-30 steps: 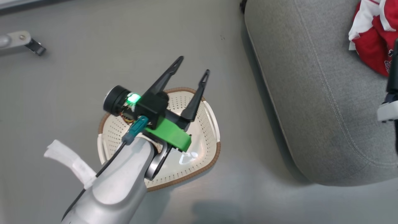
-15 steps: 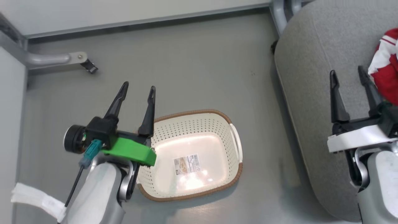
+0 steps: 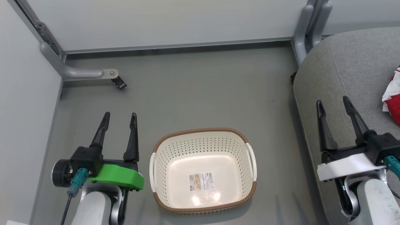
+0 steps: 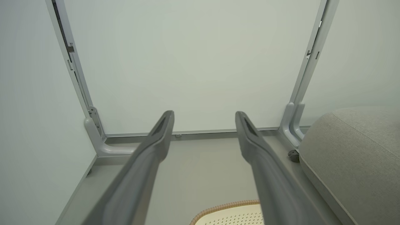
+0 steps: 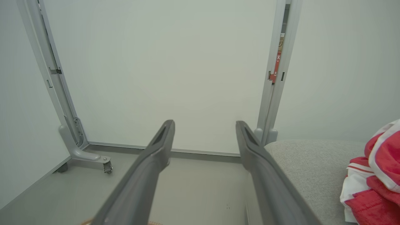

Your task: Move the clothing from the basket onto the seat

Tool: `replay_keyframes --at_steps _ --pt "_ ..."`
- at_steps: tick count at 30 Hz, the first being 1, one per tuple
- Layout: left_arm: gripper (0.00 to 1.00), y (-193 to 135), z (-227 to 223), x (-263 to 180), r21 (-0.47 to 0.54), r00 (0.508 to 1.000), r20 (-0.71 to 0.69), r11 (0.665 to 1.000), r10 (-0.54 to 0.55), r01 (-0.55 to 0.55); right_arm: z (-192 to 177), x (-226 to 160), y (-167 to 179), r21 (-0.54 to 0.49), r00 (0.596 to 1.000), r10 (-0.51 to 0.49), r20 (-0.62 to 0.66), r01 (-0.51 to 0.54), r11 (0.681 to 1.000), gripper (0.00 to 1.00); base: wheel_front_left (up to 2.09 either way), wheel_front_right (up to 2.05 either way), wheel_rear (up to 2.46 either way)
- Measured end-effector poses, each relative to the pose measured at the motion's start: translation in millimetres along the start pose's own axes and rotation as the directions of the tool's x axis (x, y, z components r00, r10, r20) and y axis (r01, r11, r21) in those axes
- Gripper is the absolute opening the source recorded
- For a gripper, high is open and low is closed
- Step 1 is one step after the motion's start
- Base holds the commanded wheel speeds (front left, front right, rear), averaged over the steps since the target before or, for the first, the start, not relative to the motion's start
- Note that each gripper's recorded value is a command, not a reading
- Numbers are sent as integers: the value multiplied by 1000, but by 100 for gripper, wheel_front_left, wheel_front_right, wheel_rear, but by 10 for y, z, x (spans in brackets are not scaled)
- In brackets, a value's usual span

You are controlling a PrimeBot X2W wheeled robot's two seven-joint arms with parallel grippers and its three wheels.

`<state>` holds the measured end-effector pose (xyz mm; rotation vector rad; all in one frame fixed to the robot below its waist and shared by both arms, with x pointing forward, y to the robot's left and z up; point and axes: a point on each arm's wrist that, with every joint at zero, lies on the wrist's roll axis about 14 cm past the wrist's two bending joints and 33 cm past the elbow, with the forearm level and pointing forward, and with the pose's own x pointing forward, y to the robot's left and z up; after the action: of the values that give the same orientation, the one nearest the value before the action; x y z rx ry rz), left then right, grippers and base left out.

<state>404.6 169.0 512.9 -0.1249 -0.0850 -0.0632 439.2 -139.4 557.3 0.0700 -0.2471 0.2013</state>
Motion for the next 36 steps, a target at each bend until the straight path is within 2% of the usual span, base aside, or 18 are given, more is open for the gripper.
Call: replay_keyframes --at_steps 18,36 --pt "100 153 239 -278 -30 994 78 996 81 -79 -8 -361 58 16 999 -22 -29 22 1000 100 0 0 0" --pt "100 9 77 -282 -38 999 31 999 36 -35 -49 -469 -94 22 996 -73 -49 74 997 100 0 0 0"
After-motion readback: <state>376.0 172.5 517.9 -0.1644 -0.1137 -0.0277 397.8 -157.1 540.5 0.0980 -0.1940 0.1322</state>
